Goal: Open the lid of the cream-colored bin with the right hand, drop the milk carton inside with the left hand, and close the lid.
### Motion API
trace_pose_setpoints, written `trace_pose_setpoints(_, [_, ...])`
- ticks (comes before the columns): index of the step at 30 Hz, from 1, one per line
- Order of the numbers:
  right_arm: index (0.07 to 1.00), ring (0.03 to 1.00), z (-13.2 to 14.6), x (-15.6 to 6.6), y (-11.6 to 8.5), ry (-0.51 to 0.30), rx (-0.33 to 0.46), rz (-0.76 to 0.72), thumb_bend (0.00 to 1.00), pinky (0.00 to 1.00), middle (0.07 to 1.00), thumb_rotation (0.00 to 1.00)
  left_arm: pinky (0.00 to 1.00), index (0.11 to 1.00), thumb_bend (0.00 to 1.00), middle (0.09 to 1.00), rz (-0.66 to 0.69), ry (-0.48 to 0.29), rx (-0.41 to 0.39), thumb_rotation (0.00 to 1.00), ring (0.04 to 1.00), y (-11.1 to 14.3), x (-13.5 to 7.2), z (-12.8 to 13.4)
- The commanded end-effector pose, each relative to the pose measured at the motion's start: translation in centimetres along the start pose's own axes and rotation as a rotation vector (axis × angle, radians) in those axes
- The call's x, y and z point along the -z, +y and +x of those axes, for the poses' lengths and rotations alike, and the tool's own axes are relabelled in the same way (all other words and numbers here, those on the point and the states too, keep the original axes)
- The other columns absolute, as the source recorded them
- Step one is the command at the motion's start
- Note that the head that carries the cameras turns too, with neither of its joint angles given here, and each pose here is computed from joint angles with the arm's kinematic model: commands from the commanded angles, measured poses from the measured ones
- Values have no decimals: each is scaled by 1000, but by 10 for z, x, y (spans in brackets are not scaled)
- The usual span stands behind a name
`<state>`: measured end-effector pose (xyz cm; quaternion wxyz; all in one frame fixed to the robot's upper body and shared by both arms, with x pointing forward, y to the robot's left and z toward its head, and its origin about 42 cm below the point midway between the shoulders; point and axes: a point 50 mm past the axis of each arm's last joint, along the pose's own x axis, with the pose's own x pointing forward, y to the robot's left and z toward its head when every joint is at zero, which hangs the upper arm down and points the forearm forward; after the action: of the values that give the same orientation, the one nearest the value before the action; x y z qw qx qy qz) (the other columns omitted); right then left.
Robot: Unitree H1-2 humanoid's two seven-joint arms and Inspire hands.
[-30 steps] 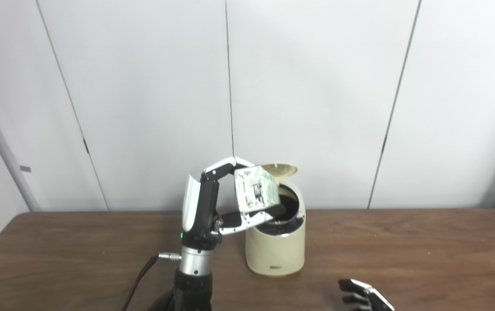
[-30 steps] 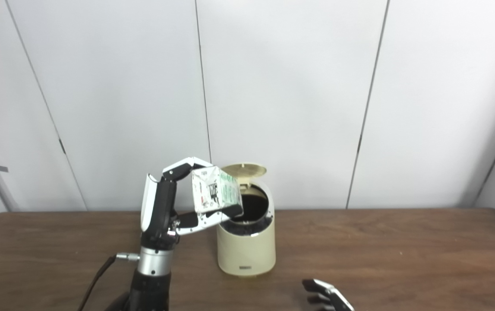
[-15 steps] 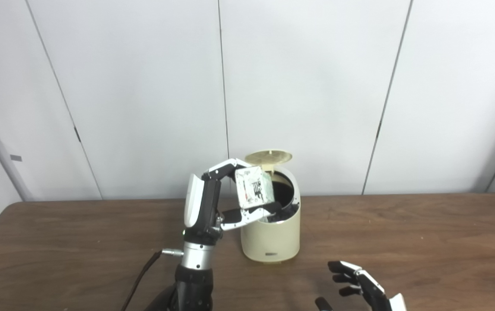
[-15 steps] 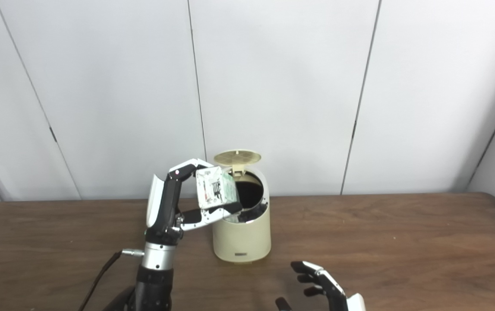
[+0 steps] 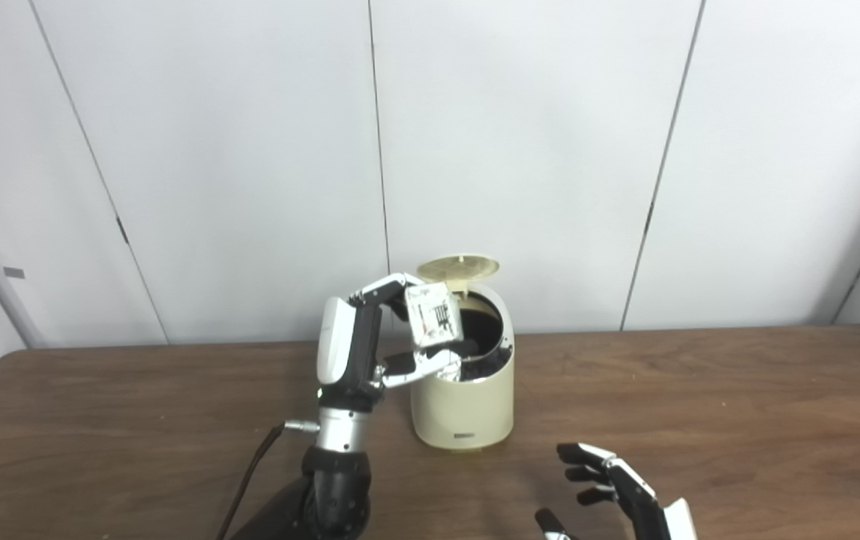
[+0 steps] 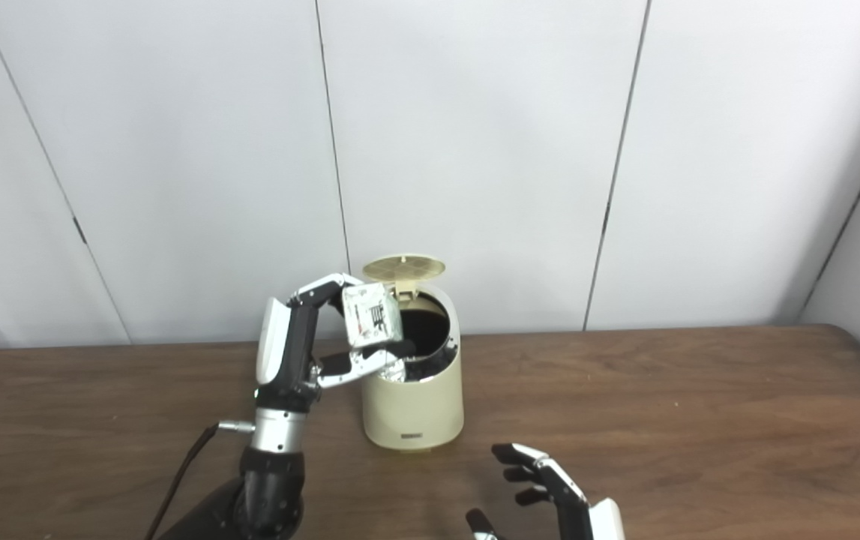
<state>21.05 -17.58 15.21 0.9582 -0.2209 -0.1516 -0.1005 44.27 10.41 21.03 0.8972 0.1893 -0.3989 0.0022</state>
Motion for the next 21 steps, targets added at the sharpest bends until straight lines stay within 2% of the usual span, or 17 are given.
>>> trace_pose_setpoints(1, [695,654,-30,1,-2,73,16,2,254,526,711,114,380,477,505,478,-22,-76,-39,0,457,3,-13,32])
trace_pose_setpoints(5, [692,651,-30,2,2,67,16,14,253,518,704,54,394,476,505,478,-26,-75,-41,0,459,-1,-14,42])
trace_pose_setpoints(9, [687,640,-29,1,7,70,17,7,247,502,703,50,390,470,505,484,-44,-59,-30,0,458,-4,-15,46])
trace_pose_setpoints(10, [687,589,-29,1,7,69,16,8,249,441,699,39,389,468,505,486,-48,-56,-27,0,458,-5,-15,47])
trace_pose_setpoints(11, [687,574,-29,0,8,68,14,10,249,421,698,34,390,467,505,486,-51,-54,-24,0,458,-6,-16,48])
trace_pose_setpoints(17, [685,642,-28,0,12,64,7,11,249,497,697,57,388,465,505,487,-52,-54,-19,0,460,-13,-18,54])
trace_pose_setpoints(21, [685,638,-28,-1,15,65,10,21,256,490,697,32,398,460,505,490,-61,-46,-9,0,462,-16,-19,57])
